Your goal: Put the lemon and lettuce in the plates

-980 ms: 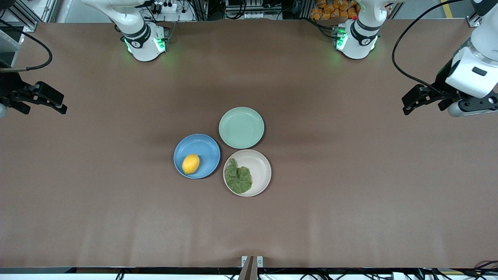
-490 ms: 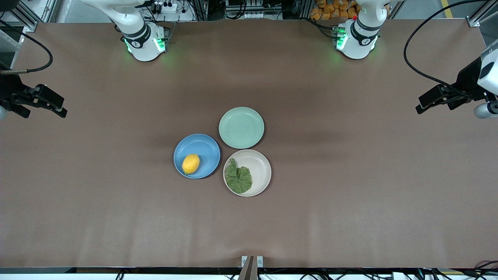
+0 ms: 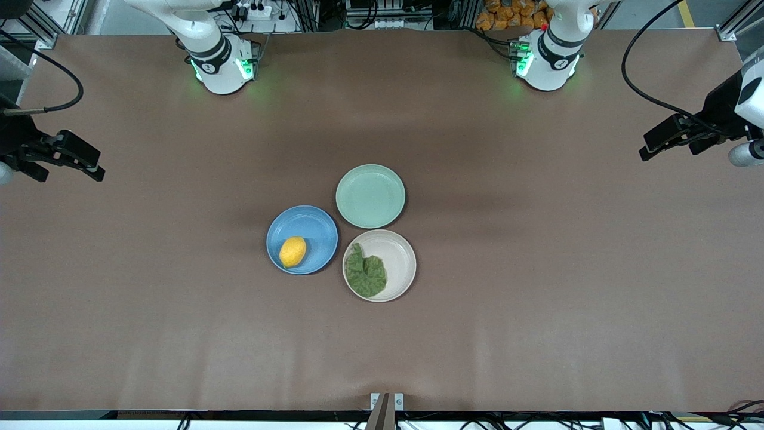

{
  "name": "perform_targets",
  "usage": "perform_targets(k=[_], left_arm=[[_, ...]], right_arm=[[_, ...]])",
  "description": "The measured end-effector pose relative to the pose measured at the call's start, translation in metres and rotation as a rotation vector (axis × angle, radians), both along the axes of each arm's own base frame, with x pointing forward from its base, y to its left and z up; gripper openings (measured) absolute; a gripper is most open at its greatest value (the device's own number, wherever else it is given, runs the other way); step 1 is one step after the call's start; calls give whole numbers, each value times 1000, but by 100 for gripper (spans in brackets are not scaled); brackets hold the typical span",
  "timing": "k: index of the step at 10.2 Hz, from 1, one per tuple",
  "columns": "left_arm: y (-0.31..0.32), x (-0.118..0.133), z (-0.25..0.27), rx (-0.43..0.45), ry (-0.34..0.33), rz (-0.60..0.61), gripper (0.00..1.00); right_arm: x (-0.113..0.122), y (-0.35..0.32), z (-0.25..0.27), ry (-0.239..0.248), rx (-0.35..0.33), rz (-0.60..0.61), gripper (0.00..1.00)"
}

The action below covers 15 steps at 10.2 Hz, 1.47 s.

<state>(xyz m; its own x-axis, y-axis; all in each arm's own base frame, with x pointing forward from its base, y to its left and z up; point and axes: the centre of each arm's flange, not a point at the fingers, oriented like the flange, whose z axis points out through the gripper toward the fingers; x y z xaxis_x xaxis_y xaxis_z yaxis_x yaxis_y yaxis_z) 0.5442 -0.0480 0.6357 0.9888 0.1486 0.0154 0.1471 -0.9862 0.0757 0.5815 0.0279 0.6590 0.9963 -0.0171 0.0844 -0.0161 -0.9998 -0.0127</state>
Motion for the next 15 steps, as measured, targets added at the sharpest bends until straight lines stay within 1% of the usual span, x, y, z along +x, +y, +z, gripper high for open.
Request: perform_targets(k=[1, 3, 4, 6, 9, 11, 15], left_arm=[[0, 0, 0, 11, 0, -2, 100], [-3, 0, 0, 79, -6, -20, 100], [-9, -1, 0, 96, -8, -34, 100], [-12, -2, -1, 101, -4, -39, 100], [-9, -5, -4, 104, 30, -35, 100], [-9, -5, -4, 104, 33, -41, 100], [-8, -6, -5, 105, 38, -93, 100]], right_arm=[[0, -3, 0, 0, 0, -6, 100], [0, -5, 0, 0, -1, -8, 100], [0, -4, 0, 1, -1, -8, 100], [0, -5, 0, 1, -1, -8, 100], [-1, -5, 1, 0, -1, -9, 100], [-4, -7, 2, -1, -2, -13, 100], [-11, -10, -5, -35, -3, -19, 100]])
